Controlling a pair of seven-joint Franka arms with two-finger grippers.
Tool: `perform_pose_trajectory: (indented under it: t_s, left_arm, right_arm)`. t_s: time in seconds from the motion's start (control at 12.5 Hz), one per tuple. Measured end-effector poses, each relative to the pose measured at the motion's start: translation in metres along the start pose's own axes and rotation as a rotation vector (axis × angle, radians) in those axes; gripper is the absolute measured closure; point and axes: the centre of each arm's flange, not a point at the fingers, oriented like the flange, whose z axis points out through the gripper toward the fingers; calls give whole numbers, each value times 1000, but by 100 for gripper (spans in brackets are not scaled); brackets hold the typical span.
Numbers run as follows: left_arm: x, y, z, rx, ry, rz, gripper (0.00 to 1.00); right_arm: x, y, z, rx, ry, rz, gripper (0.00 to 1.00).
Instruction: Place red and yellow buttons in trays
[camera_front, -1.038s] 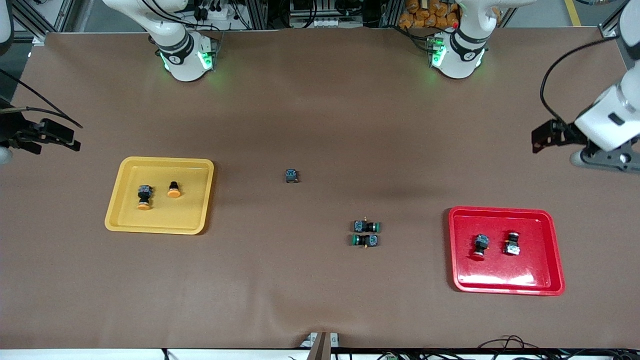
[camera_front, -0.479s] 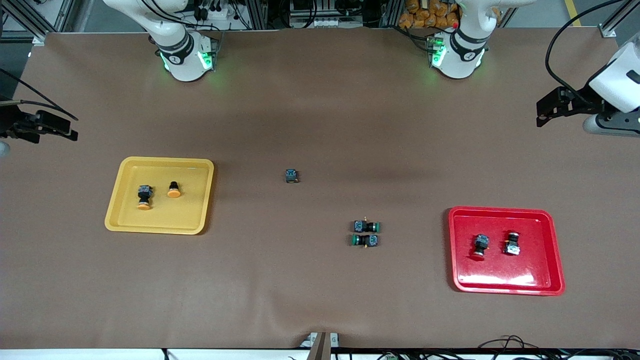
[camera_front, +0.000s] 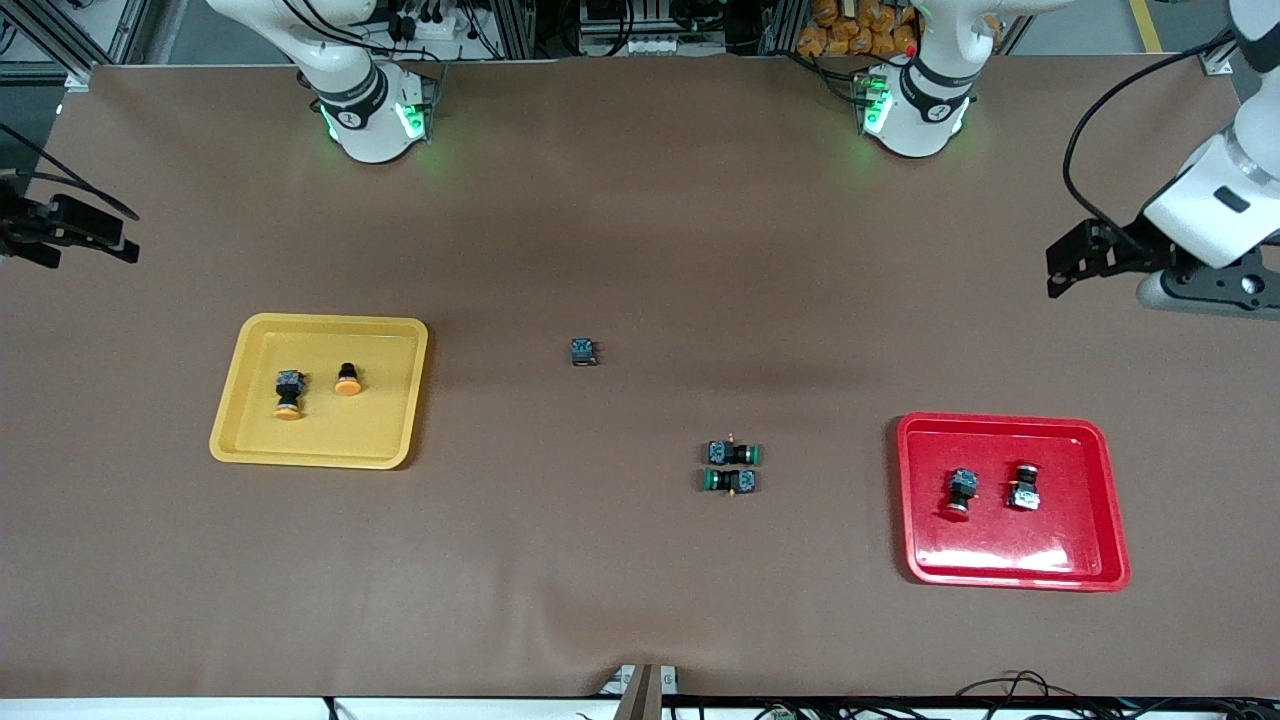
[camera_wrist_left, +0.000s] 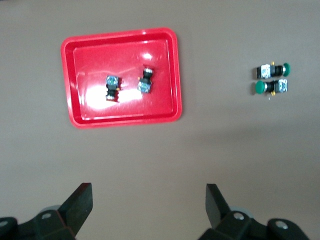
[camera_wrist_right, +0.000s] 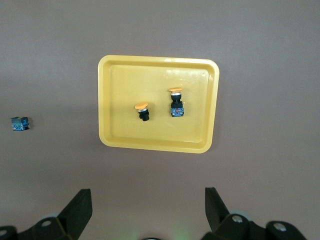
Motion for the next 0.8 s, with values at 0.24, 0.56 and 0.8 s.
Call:
perform_pose_trajectory:
  t_s: [0.24, 0.56, 0.8]
  left_arm:
    - [6, 0, 1, 1, 27, 10, 0]
    - [0, -20, -25, -54, 63, -44, 0]
    - [-8, -27, -30, -62, 41, -77, 0]
  right_arm:
    - [8, -3, -2, -10, 49, -7, 0]
    - [35, 0, 10, -30, 137, -6, 0]
    - [35, -14, 12, -26, 117, -13, 0]
